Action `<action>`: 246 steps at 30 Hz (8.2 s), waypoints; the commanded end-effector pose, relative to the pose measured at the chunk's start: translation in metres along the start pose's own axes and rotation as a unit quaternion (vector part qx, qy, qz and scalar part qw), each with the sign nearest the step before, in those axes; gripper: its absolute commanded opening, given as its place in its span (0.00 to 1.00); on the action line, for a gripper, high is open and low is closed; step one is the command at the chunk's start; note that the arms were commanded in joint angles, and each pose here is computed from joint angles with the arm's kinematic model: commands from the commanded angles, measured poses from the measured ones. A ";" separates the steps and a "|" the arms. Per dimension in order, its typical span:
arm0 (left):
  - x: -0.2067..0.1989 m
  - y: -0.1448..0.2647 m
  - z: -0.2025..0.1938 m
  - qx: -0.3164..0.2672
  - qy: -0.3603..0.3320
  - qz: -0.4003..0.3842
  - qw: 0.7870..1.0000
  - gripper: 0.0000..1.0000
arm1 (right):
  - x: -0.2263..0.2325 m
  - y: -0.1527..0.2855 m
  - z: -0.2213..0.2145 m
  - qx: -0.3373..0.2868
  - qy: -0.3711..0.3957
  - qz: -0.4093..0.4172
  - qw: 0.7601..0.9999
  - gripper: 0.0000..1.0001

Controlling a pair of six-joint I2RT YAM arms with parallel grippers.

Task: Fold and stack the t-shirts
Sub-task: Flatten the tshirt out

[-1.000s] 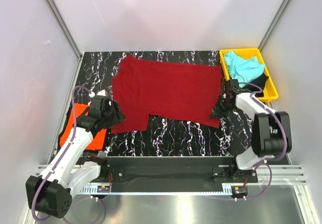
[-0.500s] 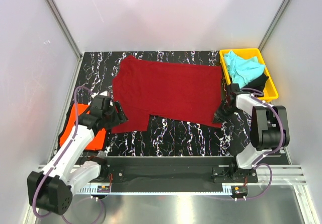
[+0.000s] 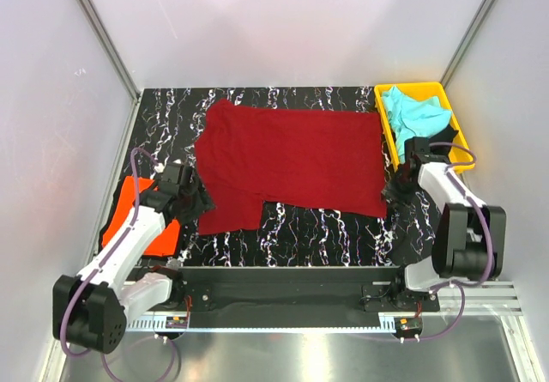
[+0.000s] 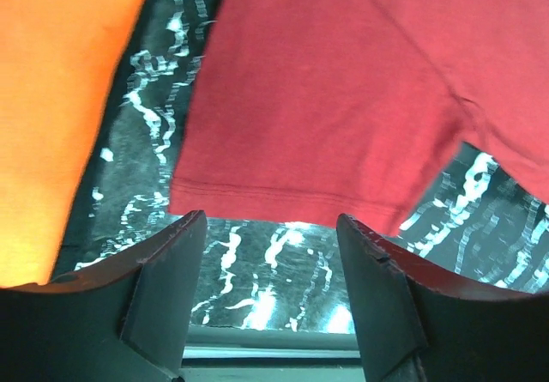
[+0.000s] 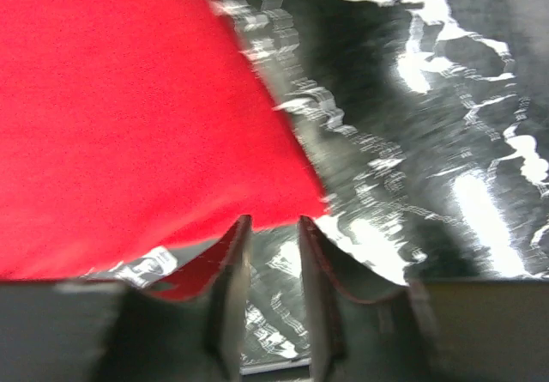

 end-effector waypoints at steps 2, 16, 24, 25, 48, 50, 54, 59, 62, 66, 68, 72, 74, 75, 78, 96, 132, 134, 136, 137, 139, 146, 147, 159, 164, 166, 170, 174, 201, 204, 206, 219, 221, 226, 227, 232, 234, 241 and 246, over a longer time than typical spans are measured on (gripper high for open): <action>0.023 -0.020 -0.002 -0.016 0.059 0.079 0.995 0.59 | 0.023 0.053 0.014 -0.065 0.012 0.104 0.992 0.42; 0.049 -0.053 -0.024 0.012 0.086 0.130 0.988 0.51 | 0.028 0.072 -0.001 -0.073 -0.001 0.160 0.984 0.48; 0.055 -0.063 -0.025 0.023 0.080 0.136 0.987 0.43 | 0.027 0.069 -0.005 -0.061 -0.020 0.160 0.985 0.48; 0.054 -0.063 -0.024 0.023 0.077 0.132 0.988 0.40 | 0.027 0.067 -0.006 -0.058 -0.025 0.158 0.985 0.48; 0.047 -0.047 -0.034 0.073 0.121 0.120 0.983 0.50 | 0.021 0.044 -0.012 -0.016 -0.099 0.101 0.990 0.56; 0.047 -0.049 -0.036 0.084 0.121 0.125 0.981 0.49 | 0.021 0.044 -0.012 -0.016 -0.101 0.100 0.990 0.56; 0.050 -0.051 -0.035 0.077 0.119 0.135 0.981 0.43 | 0.022 0.043 -0.011 -0.016 -0.106 0.104 0.989 0.56; 0.048 -0.050 -0.033 0.071 0.111 0.120 0.984 0.33 | 0.022 0.040 -0.009 -0.017 -0.109 0.101 0.989 0.56; 0.045 -0.049 -0.029 0.060 0.098 0.101 0.988 0.32 | 0.020 0.035 -0.011 -0.013 -0.118 0.089 0.989 0.56; 0.033 -0.049 -0.017 0.047 0.072 0.068 0.994 0.08 | 0.011 0.025 -0.017 -0.012 -0.171 0.047 0.984 0.57; 0.024 -0.045 -0.011 0.047 0.063 0.046 0.996 0.00 | 0.010 0.020 -0.020 -0.008 -0.200 0.041 0.979 0.59; 0.010 -0.035 0.005 0.026 0.017 0.008 0.999 0.00 | 0.008 0.013 -0.019 -0.007 -0.222 0.025 0.975 0.61; 0.002 -0.025 0.014 0.002 0.003 -0.013 1.000 0.00 | 0.007 0.011 -0.018 -0.003 -0.227 0.021 0.974 0.61; 0.000 -0.022 0.018 -0.007 -0.003 -0.019 1.000 0.00 | 0.007 0.010 -0.018 -0.001 -0.230 0.018 0.973 0.61; -0.004 -0.012 0.025 -0.032 -0.023 -0.034 0.999 0.00 | 0.000 0.006 -0.022 -0.006 -0.252 -0.002 0.968 0.57; -0.021 0.003 0.035 -0.034 -0.063 -0.086 0.994 0.00 | -0.010 -0.035 -0.020 0.002 -0.252 -0.040 0.967 0.47; -0.124 0.217 0.154 -0.384 -0.184 -0.292 0.857 0.00 | 0.017 0.159 -0.017 -0.128 0.018 0.142 0.981 0.00; -0.129 0.249 0.155 -0.420 -0.202 -0.323 0.824 0.00 | 0.019 0.178 -0.028 -0.137 0.047 0.164 0.976 0.00; -0.128 0.295 0.149 -0.467 -0.226 -0.353 0.778 0.00 | 0.020 0.210 -0.038 -0.170 0.070 0.201 0.962 0.00; -0.127 0.312 0.148 -0.492 -0.238 -0.359 0.757 0.00 | 0.020 0.221 -0.041 -0.180 0.081 0.214 0.956 0.00; -0.116 0.359 0.138 -0.544 -0.240 -0.373 0.712 0.00 | 0.020 0.254 -0.059 -0.213 0.115 0.260 0.935 0.00; -0.065 0.476 0.104 -0.692 -0.221 -0.347 0.593 0.00 | -0.001 0.344 -0.111 -0.324 0.149 0.378 0.855 0.00; -0.060 0.487 0.101 -0.702 -0.216 -0.346 0.583 0.00 | -0.005 0.361 -0.118 -0.346 0.153 0.392 0.839 0.00; -0.110 0.474 0.159 -0.715 -0.233 -0.323 0.575 0.00 | -0.016 0.370 -0.104 -0.359 0.062 0.320 0.875 0.00; -0.173 0.333 0.218 -0.624 -0.247 -0.307 0.675 0.00 | -0.007 0.299 -0.067 -0.282 -0.016 0.208 0.936 0.00; -0.190 0.286 0.235 -0.605 -0.254 -0.297 0.693 0.00 | 0.000 0.264 -0.050 -0.248 -0.031 0.166 0.954 0.00; -0.220 0.159 0.270 -0.545 -0.268 -0.258 0.751 0.00 | 0.008 0.219 -0.016 -0.239 -0.061 0.091 0.965 0.00; -0.252 0.015 0.296 -0.473 -0.266 -0.255 0.800 0.00 | 0.002 0.146 0.025 -0.213 -0.093 -0.016 0.972 0.00; -0.322 -0.137 0.267 -0.320 -0.156 -0.379 0.854 0.00 | -0.049 0.039 0.072 -0.098 -0.115 -0.140 0.978 0.00; -0.320 -0.138 0.263 -0.307 -0.148 -0.376 0.861 0.00 | -0.046 0.040 0.079 -0.101 -0.109 -0.131 0.980 0.00; -0.319 -0.136 0.262 -0.304 -0.144 -0.376 0.863 0.00 | -0.044 0.040 0.084 -0.101 -0.103 -0.128 0.981 0.00; -0.322 -0.141 0.253 -0.278 -0.149 -0.383 0.868 0.00 | -0.035 0.040 0.098 -0.098 -0.090 -0.106 0.985 0.00; -0.322 -0.142 0.252 -0.278 -0.154 -0.384 0.867 0.00 | -0.035 0.039 0.099 -0.097 -0.089 -0.105 0.986 0.00; -0.324 -0.145 0.259 -0.292 -0.149 -0.383 0.864 0.00 | -0.036 0.029 0.098 -0.082 -0.088 -0.110 0.987 0.01; -0.324 -0.146 0.258 -0.290 -0.149 -0.385 0.863 0.00 | -0.036 0.026 0.098 -0.077 -0.088 -0.111 0.987 0.01; -0.326 -0.157 0.260 -0.288 -0.133 -0.387 0.866 0.00 | -0.037 0.021 0.098 -0.072 -0.088 -0.119 0.986 0.01; -0.325 -0.162 0.260 -0.286 -0.131 -0.388 0.866 0.00 | -0.037 0.016 0.100 -0.069 -0.089 -0.119 0.987 0.02; -0.323 -0.158 0.265 -0.282 -0.123 -0.389 0.868 0.00 | -0.028 0.020 0.111 -0.073 -0.089 -0.095 0.989 0.00; -0.334 -0.100 0.283 -0.306 -0.118 -0.409 0.851 0.00 | -0.012 0.054 0.128 -0.117 -0.096 -0.038 0.988 0.00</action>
Point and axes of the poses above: each gripper's point midway between its finger pads, its own y axis back along the fingers, its own x axis along the line the jaws close on, z = x × y, the point moved 7 cm from there along y, back along the fingers, and after that the axes turned 6 degrees about y, right-handed, at the moved point
